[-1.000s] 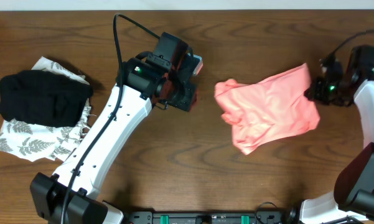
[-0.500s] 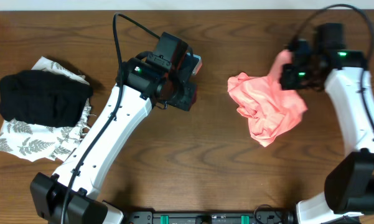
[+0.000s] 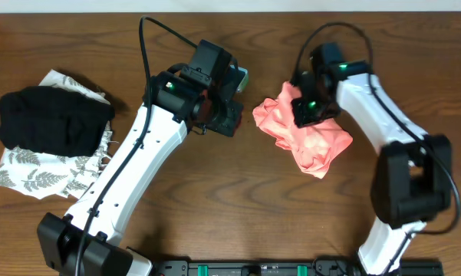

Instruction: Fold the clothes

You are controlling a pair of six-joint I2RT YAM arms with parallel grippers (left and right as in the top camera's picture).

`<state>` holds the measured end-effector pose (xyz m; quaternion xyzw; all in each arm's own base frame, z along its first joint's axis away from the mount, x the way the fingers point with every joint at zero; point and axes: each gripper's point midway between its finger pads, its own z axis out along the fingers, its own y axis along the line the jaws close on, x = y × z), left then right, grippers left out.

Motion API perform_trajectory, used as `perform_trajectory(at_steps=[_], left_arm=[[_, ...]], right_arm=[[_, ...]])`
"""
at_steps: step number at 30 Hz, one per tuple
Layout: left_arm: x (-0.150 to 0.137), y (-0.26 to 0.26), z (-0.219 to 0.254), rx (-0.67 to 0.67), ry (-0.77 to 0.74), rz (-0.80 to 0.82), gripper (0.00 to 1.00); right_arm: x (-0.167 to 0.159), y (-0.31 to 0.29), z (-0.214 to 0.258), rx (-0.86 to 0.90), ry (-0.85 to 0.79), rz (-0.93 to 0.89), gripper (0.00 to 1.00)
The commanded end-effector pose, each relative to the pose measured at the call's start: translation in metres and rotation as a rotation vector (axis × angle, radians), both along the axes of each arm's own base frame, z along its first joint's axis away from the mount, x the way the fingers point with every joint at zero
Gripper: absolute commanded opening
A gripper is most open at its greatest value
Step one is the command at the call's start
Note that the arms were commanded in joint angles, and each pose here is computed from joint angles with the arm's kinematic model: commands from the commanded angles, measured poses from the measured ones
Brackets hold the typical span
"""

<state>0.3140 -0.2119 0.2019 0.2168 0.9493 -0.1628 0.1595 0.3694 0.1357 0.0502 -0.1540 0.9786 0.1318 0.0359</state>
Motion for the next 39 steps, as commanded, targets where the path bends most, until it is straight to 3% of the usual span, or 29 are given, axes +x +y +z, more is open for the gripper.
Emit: perform_trajectory(at_steps=[1, 3, 7, 14, 16, 19, 21, 26, 28, 35, 39], left_arm=[[0.003, 0.003, 0.011, -0.003, -0.033, 0.008, 0.42], [0.003, 0.003, 0.012, -0.003, -0.033, 0.008, 0.42], [0.003, 0.003, 0.011, -0.003, -0.033, 0.008, 0.42], [0.006, 0.000, 0.013, -0.015, -0.049, 0.007, 0.42], [0.010, -0.007, 0.017, -0.046, -0.067, -0.005, 0.42], [0.017, -0.028, 0.021, -0.119, -0.100, -0.045, 0.41], [0.025, -0.045, 0.017, -0.162, -0.123, -0.076, 0.38], [0.040, -0.086, -0.020, -0.205, -0.099, -0.139, 0.12], [0.044, -0.095, -0.043, -0.194, -0.069, -0.143, 0.06], [0.060, -0.123, -0.118, -0.198, 0.015, -0.149, 0.06], [0.063, -0.124, -0.152, -0.176, 0.053, -0.146, 0.06]], right_arm=[[-0.004, 0.017, 0.002, 0.005, -0.009, 0.055, 0.02], [-0.007, 0.023, 0.003, 0.002, -0.017, 0.094, 0.05], [-0.011, 0.027, 0.014, 0.005, -0.037, 0.131, 0.38], [-0.005, 0.012, 0.067, 0.023, -0.171, 0.112, 0.57], [-0.002, -0.003, 0.079, -0.005, -0.203, 0.071, 0.51], [0.000, -0.025, 0.081, -0.035, -0.193, -0.005, 0.15], [-0.002, -0.036, 0.075, -0.040, -0.157, -0.053, 0.02], [-0.019, -0.052, 0.048, -0.045, -0.049, -0.174, 0.01], [-0.033, -0.045, 0.034, -0.004, 0.013, -0.206, 0.01], [-0.055, -0.004, -0.004, 0.264, 0.129, -0.320, 0.01], [-0.066, -0.007, -0.025, 0.256, 0.149, -0.373, 0.01]])
